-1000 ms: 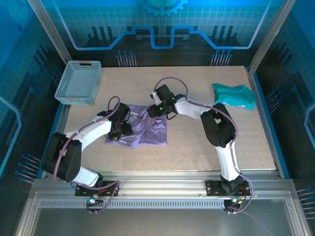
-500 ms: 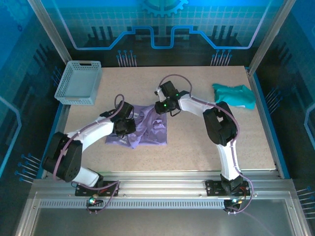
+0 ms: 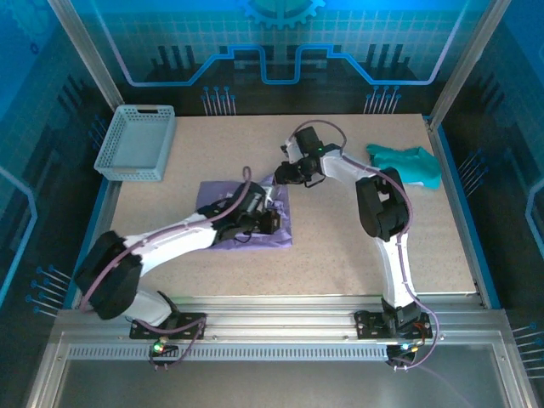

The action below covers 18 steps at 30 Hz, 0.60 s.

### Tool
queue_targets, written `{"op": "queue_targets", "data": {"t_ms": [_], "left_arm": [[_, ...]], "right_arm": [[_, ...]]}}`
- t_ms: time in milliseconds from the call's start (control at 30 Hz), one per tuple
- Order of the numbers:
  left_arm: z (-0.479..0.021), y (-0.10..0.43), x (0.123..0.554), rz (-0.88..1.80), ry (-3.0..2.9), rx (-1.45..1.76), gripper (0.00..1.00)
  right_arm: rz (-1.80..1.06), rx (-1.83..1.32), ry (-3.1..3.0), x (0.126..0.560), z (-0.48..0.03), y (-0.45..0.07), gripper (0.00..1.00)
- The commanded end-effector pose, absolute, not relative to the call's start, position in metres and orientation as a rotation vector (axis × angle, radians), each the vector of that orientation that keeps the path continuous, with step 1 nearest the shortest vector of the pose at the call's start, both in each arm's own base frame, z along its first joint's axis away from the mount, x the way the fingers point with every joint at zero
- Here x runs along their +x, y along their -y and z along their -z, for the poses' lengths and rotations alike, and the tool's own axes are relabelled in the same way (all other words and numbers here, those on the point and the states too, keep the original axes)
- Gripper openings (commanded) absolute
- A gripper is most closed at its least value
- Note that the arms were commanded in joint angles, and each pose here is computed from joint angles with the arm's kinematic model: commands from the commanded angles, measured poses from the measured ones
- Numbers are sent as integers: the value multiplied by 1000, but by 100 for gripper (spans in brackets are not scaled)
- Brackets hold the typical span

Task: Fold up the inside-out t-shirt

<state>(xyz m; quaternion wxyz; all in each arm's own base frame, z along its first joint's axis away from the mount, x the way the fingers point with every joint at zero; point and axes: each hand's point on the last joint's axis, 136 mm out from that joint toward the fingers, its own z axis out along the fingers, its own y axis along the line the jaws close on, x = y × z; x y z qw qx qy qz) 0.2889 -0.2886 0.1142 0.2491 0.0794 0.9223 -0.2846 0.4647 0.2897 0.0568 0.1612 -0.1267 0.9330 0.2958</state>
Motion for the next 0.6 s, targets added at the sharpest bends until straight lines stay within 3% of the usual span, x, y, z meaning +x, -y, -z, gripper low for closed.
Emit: {"op": "queue_targets", "data": {"t_ms": [0,133,267,433,567], "left_arm": [[-115,332,291,858,-2468,363,23],[-110,349,284,874,-2480,453,44],[-131,336,283,836,-2414,468,55],[-153,277,299,800,-2384,250,62],[-140,205,319,802,-2441,-110,64]], "right_arm": [[-947,-319,-2723,466,-56,-279,33],[-925,-299,-2749,472,-58,-260,41],[-875,-273,-2726,472,-73,-236,45],[-776,-255,-2671,444,-100,-212,46],[-786,-316,-2637,386,-105,-213,52]]}}
